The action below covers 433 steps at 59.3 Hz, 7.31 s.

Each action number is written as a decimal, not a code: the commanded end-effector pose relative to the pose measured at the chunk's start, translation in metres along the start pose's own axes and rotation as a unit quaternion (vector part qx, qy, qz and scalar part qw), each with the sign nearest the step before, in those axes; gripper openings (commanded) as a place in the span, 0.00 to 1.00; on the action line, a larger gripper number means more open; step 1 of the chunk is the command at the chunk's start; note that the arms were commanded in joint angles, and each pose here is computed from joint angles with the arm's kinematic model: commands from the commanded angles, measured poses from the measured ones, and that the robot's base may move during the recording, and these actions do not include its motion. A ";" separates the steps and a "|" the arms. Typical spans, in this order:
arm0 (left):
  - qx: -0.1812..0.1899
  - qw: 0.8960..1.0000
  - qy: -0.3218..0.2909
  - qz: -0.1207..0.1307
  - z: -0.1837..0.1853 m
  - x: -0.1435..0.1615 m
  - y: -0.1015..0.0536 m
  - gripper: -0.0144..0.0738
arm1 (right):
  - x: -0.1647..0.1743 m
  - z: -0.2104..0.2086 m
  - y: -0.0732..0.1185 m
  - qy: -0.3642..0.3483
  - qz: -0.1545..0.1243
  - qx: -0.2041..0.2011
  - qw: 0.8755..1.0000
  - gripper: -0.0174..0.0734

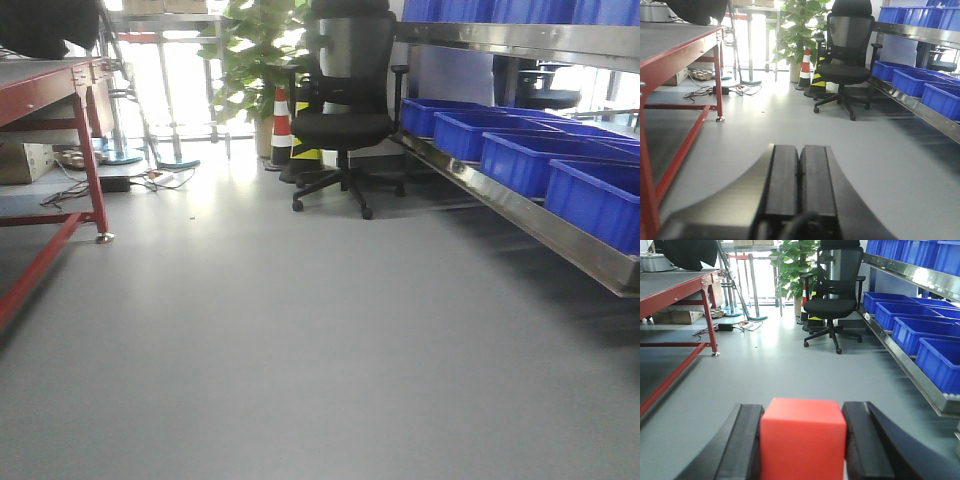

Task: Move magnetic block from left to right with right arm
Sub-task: 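Drive the base away from the table carrying the cube, then turn and drive the base to the other carpeted table, then lower the held red cube toward the carpet with the right gripper, then set the cube on the carpet and open the right gripper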

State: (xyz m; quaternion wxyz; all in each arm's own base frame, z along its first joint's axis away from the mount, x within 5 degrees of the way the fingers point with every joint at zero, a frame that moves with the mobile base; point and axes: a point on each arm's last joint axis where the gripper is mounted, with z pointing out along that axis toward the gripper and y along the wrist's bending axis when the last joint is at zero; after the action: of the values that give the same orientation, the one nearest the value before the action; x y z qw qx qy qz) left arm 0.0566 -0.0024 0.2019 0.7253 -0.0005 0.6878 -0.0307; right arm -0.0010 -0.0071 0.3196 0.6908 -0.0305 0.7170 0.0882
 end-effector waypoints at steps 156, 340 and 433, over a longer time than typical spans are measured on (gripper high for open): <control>0.005 0.999 -0.045 -0.002 -0.001 -0.005 -0.001 0.03 | -0.015 -0.001 0.001 -0.050 -0.010 -0.002 0.999 0.43; 0.005 0.999 -0.045 -0.002 -0.001 -0.005 -0.001 0.03 | -0.015 -0.001 0.001 -0.050 -0.010 -0.002 0.999 0.43; 0.005 0.999 -0.045 -0.002 -0.001 -0.005 -0.001 0.03 | -0.029 0.299 0.174 0.392 -0.117 -0.240 0.880 0.43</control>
State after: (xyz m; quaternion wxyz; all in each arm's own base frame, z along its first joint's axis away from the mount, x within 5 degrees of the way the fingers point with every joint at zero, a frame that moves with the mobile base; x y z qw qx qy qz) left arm 0.0566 -0.0024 0.2019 0.7253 -0.0005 0.6878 -0.0307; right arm 0.2534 0.1997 0.3439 0.3125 -0.3136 0.8848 0.1455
